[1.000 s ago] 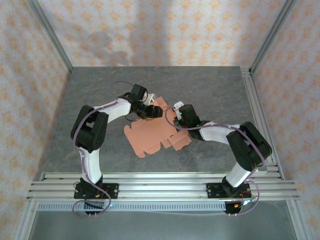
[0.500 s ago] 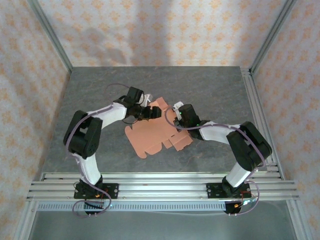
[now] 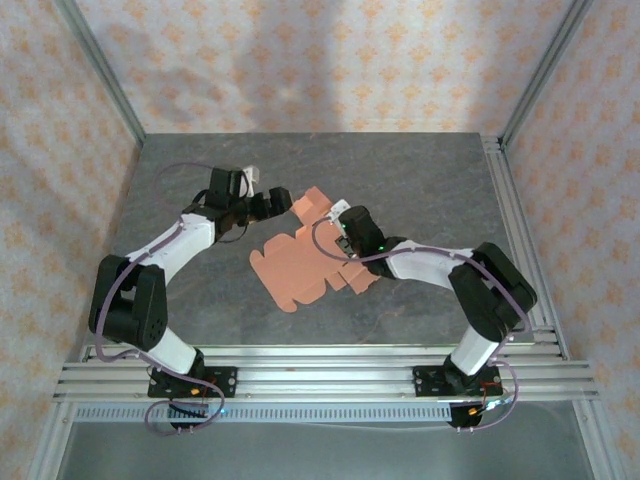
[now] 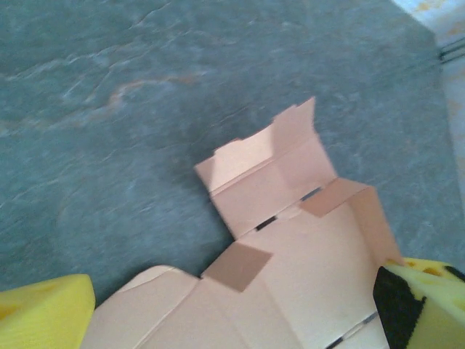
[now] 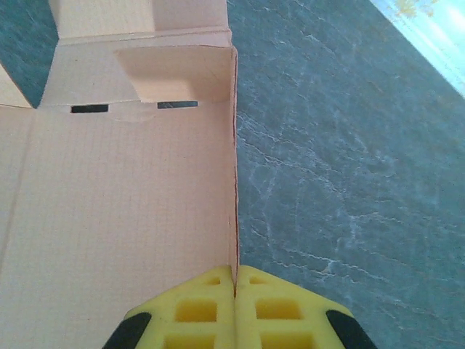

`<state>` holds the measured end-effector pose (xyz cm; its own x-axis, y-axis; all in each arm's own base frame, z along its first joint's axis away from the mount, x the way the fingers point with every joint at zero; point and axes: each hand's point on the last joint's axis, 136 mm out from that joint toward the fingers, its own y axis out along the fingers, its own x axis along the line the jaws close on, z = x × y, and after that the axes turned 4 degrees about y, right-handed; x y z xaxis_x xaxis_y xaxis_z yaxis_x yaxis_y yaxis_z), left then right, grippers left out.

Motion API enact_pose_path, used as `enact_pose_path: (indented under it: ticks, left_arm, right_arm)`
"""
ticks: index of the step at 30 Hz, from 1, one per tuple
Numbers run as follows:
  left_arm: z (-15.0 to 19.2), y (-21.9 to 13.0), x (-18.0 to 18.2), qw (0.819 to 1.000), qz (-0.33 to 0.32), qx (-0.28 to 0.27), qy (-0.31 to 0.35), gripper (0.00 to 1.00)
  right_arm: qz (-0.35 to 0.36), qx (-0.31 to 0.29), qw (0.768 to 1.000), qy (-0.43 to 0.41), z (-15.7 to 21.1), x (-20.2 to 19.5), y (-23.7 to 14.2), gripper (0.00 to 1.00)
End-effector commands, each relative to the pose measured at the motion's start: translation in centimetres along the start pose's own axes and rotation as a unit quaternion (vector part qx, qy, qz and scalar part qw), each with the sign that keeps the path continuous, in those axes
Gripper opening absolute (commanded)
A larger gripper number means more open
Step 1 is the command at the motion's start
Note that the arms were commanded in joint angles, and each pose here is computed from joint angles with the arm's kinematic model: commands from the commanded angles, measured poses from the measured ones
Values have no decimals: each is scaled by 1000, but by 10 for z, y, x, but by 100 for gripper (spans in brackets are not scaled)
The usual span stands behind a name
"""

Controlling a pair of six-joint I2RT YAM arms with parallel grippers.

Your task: Fold the paper box

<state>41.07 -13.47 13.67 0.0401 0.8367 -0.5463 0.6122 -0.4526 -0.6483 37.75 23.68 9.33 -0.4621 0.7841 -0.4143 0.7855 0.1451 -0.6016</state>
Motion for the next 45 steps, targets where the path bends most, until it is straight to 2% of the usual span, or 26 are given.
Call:
enact_pose_path:
  ticks: [1, 7, 14, 22, 25, 35, 45]
  left_arm:
    - [-9, -6, 4, 1000, -9, -26, -6, 100]
    - [-13, -6, 4, 999, -9, -32, -14, 100]
    - [-19, -2, 8, 999, -22, -31, -9, 100]
    - [-32, 2, 1, 999, -6, -39, -13, 100]
    - [-36, 0, -1, 999, -6, -44, -30, 100]
    - [-40, 0, 14, 998, -28, -44, -41, 100]
    - [-36, -9, 43, 996, -50, -41, -62, 100]
  right_arm:
    - [83, 18, 993, -78, -1, -18, 1, 0]
    - [157, 7, 976, -149, -6, -22, 1, 0]
    - [193, -4, 965, -179, -12, -25, -2, 0]
    - [232, -16, 949, -214, -23, -30, -6, 0]
    - [254, -25, 940, -226, -25, -32, -6, 0]
    - [299, -66, 915, -263, -40, -27, -3, 0]
    - [271, -124, 902, -312, -59, 8, 8, 0]
